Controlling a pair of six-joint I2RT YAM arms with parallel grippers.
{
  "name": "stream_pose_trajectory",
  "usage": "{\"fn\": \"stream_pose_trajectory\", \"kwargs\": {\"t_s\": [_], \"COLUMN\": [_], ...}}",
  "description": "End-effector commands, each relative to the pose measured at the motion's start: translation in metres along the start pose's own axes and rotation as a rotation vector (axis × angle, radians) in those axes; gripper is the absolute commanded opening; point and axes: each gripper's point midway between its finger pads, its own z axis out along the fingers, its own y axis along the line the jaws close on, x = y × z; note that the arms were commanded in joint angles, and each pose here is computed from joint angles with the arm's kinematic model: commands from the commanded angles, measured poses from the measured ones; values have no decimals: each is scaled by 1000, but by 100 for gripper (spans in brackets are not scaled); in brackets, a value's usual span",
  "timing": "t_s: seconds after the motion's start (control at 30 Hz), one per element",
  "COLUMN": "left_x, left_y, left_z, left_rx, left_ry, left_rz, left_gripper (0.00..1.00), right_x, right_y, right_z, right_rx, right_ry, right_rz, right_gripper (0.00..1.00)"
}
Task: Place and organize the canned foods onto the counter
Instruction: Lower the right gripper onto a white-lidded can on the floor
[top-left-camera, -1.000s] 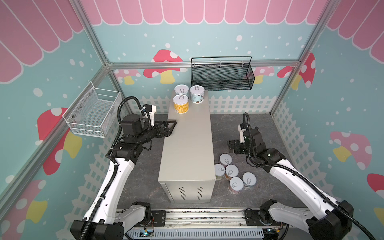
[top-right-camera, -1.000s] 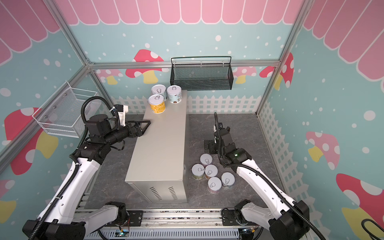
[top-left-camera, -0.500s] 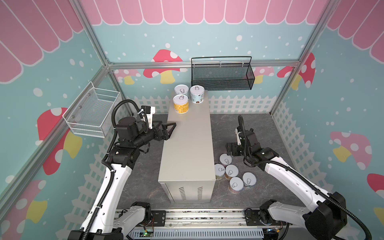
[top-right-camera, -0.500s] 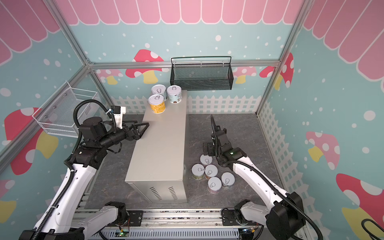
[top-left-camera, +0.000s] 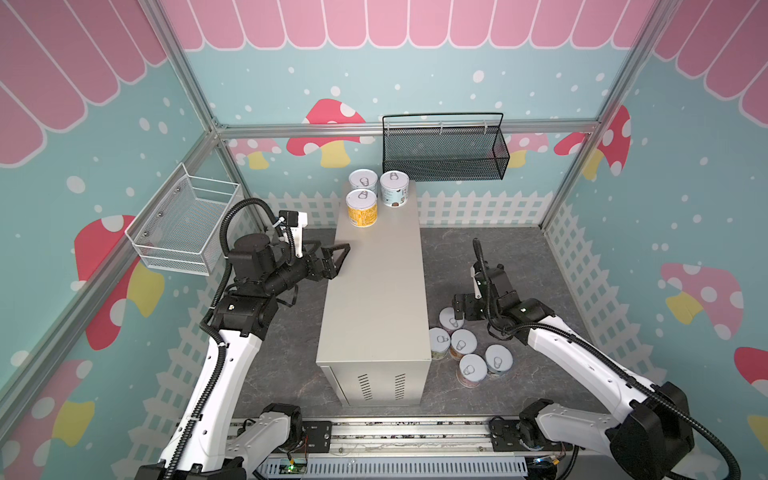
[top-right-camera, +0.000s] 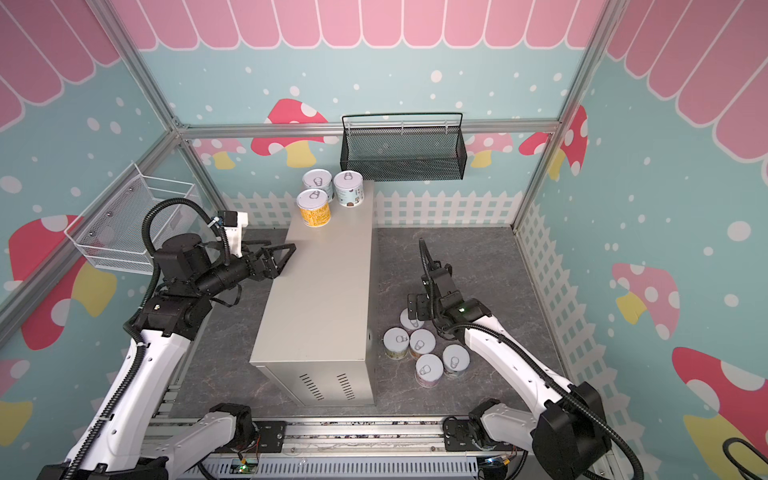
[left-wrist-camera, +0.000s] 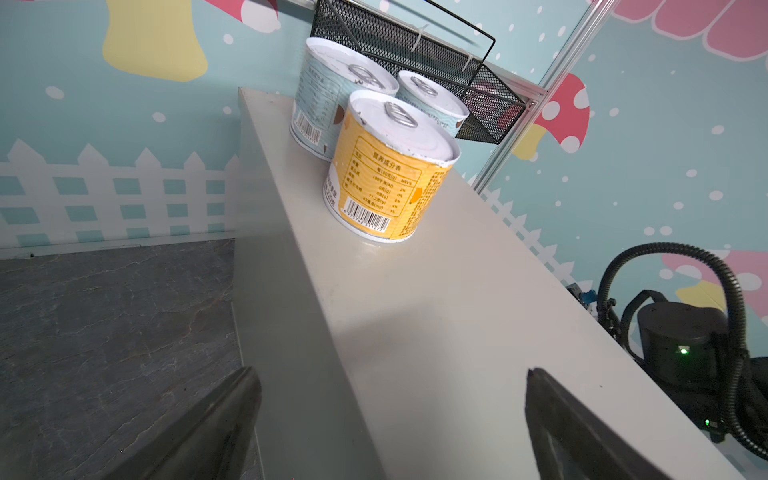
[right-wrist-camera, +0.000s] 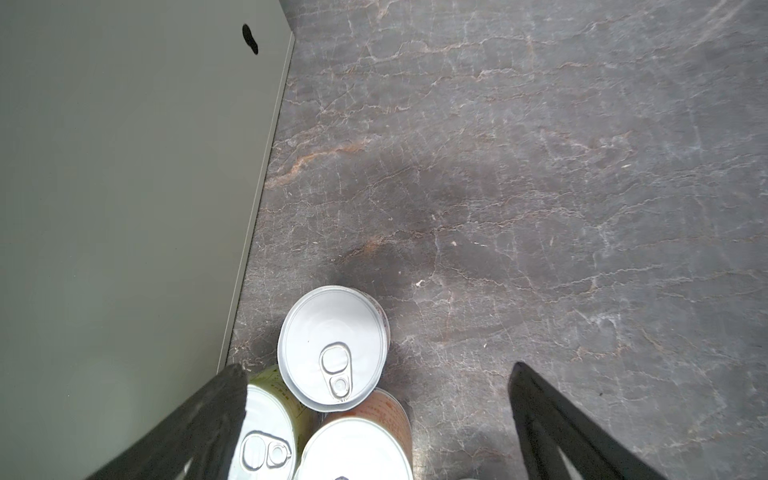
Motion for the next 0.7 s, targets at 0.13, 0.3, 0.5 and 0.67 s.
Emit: {"fn": "stream_pose_trajectory", "kwargs": {"t_s": [0.13,0.3,0.5,0.67], "left_x": [1,0,4,5], "left_y": [-1,-3,-6,-12], "left_z": [3,1,1,-1], "left_rx": [14,33,61,74], "left_ry": [39,29,19,-5], "left_rz": [0,2,-3,30], "left_gripper": [99,99,99,100], "right_x": [9,22,33,39], "right_y": [12,12,25,29], "right_z": [25,36,44,53], "right_rx": [-36,-44,-128,-137], "right_ry": [81,110,100,105], "right_rz": [-32,-20,7,2], "right_gripper": [99,99,99,99]}}
